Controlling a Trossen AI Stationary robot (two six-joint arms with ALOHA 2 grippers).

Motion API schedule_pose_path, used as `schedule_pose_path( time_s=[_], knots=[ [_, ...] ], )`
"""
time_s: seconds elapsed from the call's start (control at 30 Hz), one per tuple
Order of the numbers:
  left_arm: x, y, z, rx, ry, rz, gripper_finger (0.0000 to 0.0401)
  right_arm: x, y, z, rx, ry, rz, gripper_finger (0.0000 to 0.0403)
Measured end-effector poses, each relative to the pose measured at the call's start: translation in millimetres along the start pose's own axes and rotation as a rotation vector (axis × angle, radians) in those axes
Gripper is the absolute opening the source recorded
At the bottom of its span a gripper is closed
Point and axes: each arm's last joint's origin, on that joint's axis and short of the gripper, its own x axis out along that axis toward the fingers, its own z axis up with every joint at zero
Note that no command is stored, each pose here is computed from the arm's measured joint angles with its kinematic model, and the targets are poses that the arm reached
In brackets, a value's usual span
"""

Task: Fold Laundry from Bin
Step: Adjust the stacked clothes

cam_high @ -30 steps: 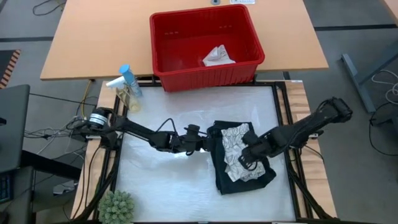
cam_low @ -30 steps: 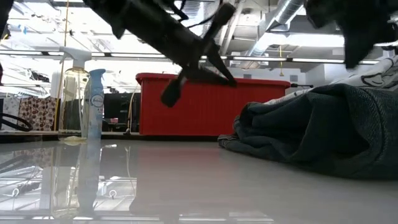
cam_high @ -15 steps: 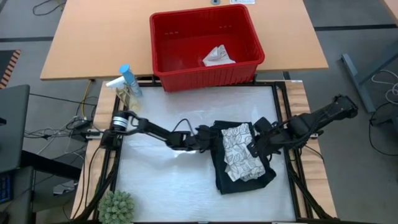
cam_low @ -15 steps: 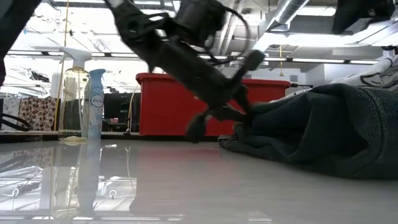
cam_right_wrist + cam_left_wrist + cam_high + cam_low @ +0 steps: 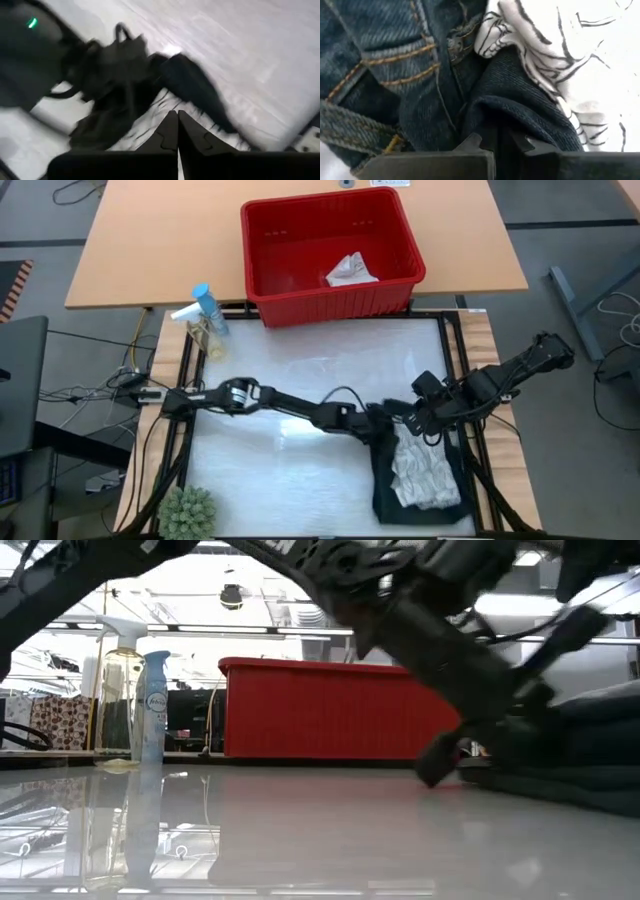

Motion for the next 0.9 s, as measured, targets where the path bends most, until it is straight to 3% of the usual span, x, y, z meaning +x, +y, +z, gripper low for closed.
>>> schedule_pose_path(
  time_s=[0.13, 0.33, 0.5, 0.7, 0.9],
  knots=[
    [6, -19, -19, 0.037, 0.078, -0.018, 0.0000, -1, -6, -3, -0.024, 0.017, -0.058, 0.0027],
    [3, -32, -26, 0.029, 0.018, -0.030, 0.0000, -2, -9, -5, -0.043, 0.021, -0.087, 0.0027],
    [-6, -34, -10, -0.023, 0.062, -0.063, 0.0000, -2, -9, -4, -0.057, 0.004, -0.095, 0.0029],
    [-47, -60, 15, -0.010, 0.026, -0.092, 0.0000, -2, -9, -4, -0.083, -0.008, -0.096, 0.0026],
    [-73, -62, 25, 0.007, 0.047, 0.007, 0.0000, -5, -13, -3, -0.077, -0.031, -0.083, 0.0030]
  ],
)
